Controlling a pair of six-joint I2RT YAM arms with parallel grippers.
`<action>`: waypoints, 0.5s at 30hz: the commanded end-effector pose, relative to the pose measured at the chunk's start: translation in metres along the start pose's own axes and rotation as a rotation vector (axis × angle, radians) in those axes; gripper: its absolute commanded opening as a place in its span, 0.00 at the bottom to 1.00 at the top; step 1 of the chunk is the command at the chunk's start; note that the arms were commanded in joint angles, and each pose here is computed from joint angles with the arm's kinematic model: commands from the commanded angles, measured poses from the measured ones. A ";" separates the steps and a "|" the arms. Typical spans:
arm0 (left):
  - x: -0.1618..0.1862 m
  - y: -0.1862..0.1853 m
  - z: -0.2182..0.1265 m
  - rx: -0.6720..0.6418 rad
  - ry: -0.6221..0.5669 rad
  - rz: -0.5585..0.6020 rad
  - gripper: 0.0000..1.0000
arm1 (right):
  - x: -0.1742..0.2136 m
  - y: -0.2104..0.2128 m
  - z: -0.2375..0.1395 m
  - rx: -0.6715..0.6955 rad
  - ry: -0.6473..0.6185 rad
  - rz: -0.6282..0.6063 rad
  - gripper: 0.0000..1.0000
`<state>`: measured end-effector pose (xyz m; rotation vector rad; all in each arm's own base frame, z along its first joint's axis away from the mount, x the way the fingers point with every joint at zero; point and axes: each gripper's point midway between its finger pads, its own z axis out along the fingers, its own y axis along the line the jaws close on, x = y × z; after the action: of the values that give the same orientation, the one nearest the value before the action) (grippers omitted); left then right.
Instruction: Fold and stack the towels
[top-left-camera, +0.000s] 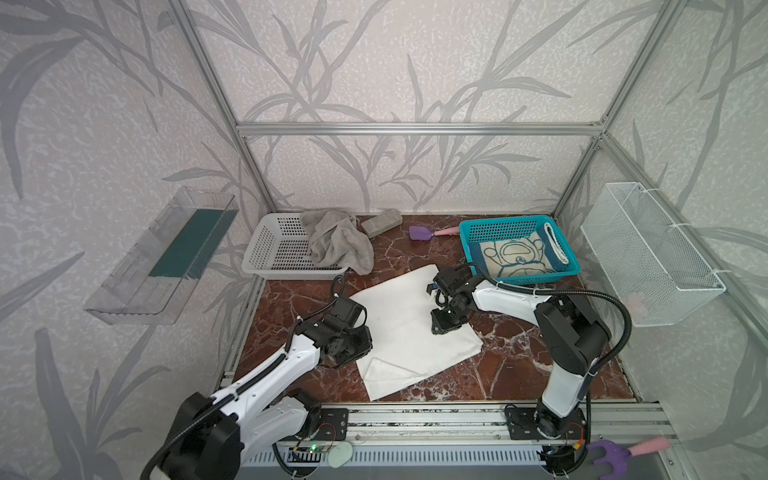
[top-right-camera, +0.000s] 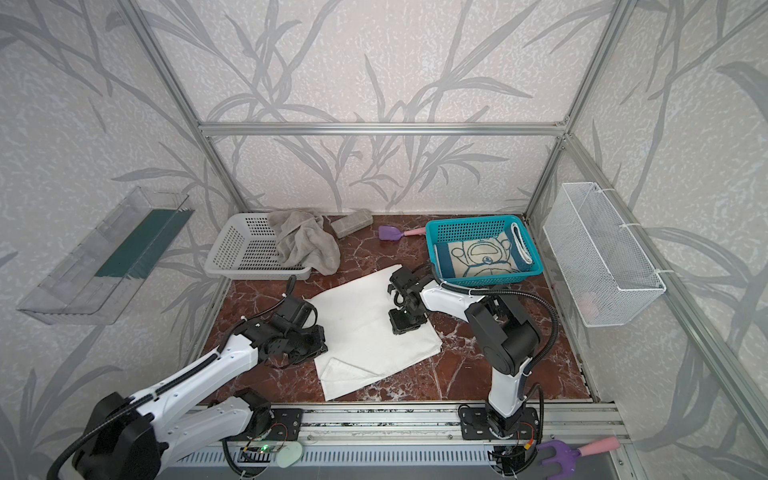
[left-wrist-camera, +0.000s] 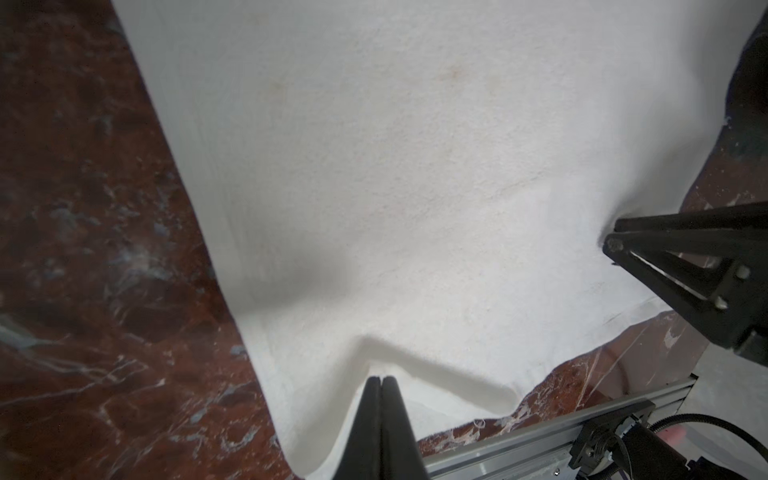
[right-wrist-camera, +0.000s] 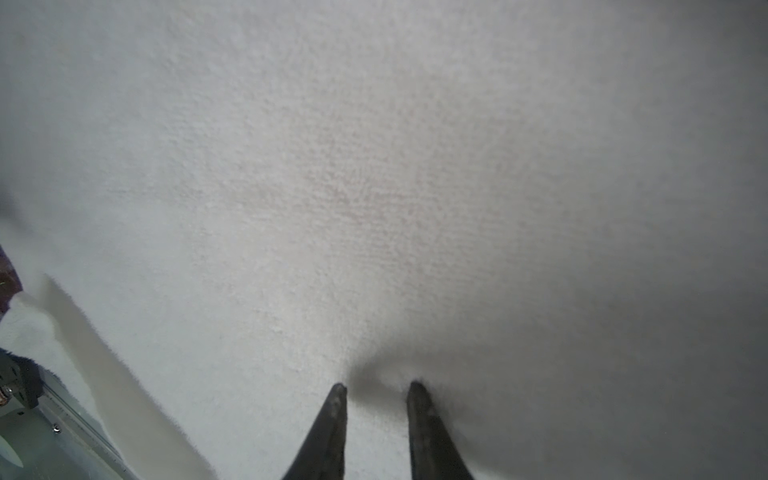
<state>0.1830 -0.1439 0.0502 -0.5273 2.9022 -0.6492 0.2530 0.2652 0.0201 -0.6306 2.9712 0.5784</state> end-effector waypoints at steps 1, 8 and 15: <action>-0.003 -0.004 0.015 0.044 0.038 0.033 0.00 | 0.006 -0.010 0.011 0.026 0.036 0.021 0.27; 0.033 0.016 0.031 0.054 0.156 0.030 0.00 | 0.000 -0.012 0.014 0.036 0.040 0.022 0.27; 0.096 0.005 0.026 0.058 0.257 0.230 0.00 | 0.001 -0.020 0.023 0.050 0.055 0.057 0.27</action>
<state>0.1197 -0.1778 0.0212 -0.1793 3.0491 -0.8191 0.2595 0.2694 0.0185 -0.6093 2.9854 0.5951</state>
